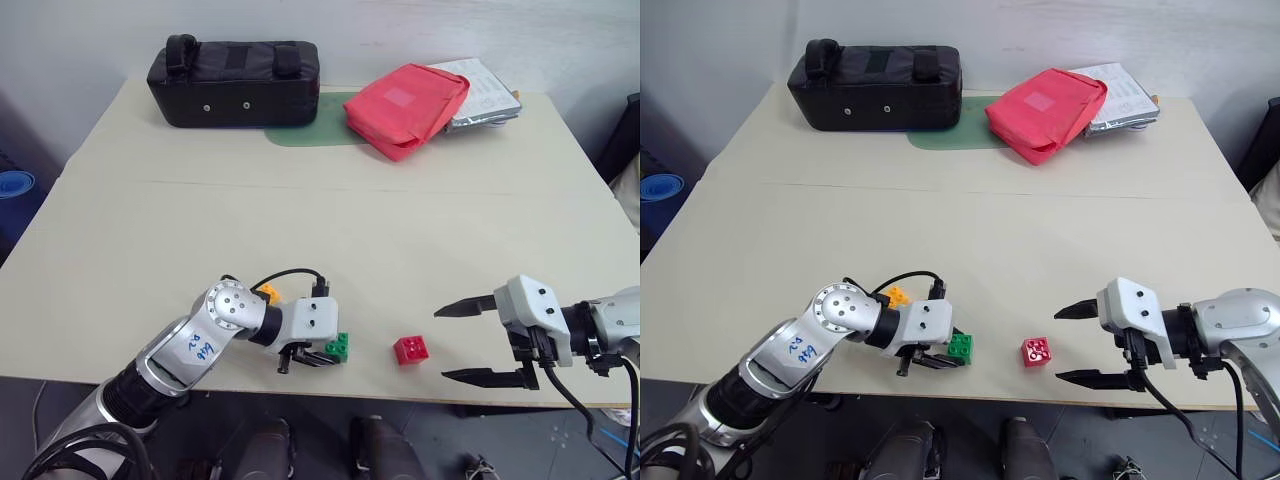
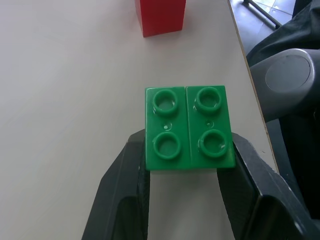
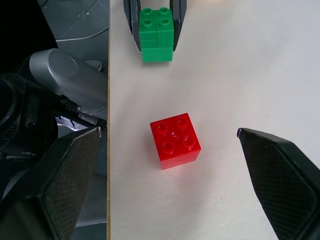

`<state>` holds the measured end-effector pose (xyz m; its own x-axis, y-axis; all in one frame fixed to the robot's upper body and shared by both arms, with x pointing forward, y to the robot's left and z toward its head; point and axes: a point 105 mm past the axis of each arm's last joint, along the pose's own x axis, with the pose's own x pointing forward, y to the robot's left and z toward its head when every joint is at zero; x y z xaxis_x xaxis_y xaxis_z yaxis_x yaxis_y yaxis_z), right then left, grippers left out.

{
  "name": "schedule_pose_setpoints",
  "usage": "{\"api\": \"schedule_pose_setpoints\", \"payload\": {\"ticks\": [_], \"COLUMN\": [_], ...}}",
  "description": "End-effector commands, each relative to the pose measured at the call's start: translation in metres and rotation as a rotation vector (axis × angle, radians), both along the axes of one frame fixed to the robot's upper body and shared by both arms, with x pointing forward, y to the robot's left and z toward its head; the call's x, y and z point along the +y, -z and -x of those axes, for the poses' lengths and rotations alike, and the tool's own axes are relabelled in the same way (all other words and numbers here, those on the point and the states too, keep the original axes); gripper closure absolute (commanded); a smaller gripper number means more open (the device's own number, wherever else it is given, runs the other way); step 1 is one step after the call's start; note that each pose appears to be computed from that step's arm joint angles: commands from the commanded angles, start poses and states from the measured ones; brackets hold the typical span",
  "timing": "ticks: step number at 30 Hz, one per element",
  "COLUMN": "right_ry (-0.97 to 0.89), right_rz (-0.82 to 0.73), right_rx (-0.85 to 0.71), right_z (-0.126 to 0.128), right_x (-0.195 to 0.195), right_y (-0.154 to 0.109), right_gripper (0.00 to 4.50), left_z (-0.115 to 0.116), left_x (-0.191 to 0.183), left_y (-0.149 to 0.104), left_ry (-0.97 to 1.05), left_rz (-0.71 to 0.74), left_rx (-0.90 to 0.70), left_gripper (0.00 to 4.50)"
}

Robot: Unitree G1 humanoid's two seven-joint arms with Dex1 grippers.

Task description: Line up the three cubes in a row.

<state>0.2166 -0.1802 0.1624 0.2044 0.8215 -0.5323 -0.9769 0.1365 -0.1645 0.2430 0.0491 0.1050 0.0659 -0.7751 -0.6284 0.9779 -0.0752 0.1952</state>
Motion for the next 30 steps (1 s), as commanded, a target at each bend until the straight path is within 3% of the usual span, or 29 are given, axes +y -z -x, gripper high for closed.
{"api": "schedule_pose_setpoints", "payload": {"ticks": [1, 7, 13, 16, 24, 27, 30], "right_ry": [-0.028, -0.03, -0.034, -0.034, -0.036, -0.041, -0.053], "right_rz": [0.008, -0.002, -0.019, -0.021, -0.046, -0.112, -0.162], "right_rx": [-0.037, -0.045, -0.047, -0.049, -0.072, -0.083, -0.085], "right_z": [0.004, 0.001, 0.0, -0.001, -0.012, -0.019, -0.022], "right_x": [0.003, 0.006, 0.009, 0.008, 0.008, 0.015, 0.021], "right_y": [-0.007, -0.009, -0.012, -0.013, -0.018, -0.033, -0.043], "right_gripper": [0.0, 0.0, 0.0, 0.0, 0.0, 0.0, 0.0], "left_z": [0.007, 0.007, 0.007, 0.006, -0.012, -0.033, -0.039], "left_x": [-0.003, -0.003, -0.001, 0.003, 0.024, 0.059, 0.097], "left_y": [-0.002, 0.004, -0.001, -0.018, -0.075, -0.089, -0.097], "left_ry": [0.029, 0.017, 0.005, -0.011, -0.115, -0.281, -0.463], "left_rz": [0.014, 0.014, 0.04, 0.089, 0.246, 0.257, 0.301], "left_rx": [-0.014, 0.005, 0.0, 0.008, -0.014, -0.075, -0.092], "left_gripper": [3.01, 3.01, 1.08, 0.12, 0.02, 0.02, 0.02]}}
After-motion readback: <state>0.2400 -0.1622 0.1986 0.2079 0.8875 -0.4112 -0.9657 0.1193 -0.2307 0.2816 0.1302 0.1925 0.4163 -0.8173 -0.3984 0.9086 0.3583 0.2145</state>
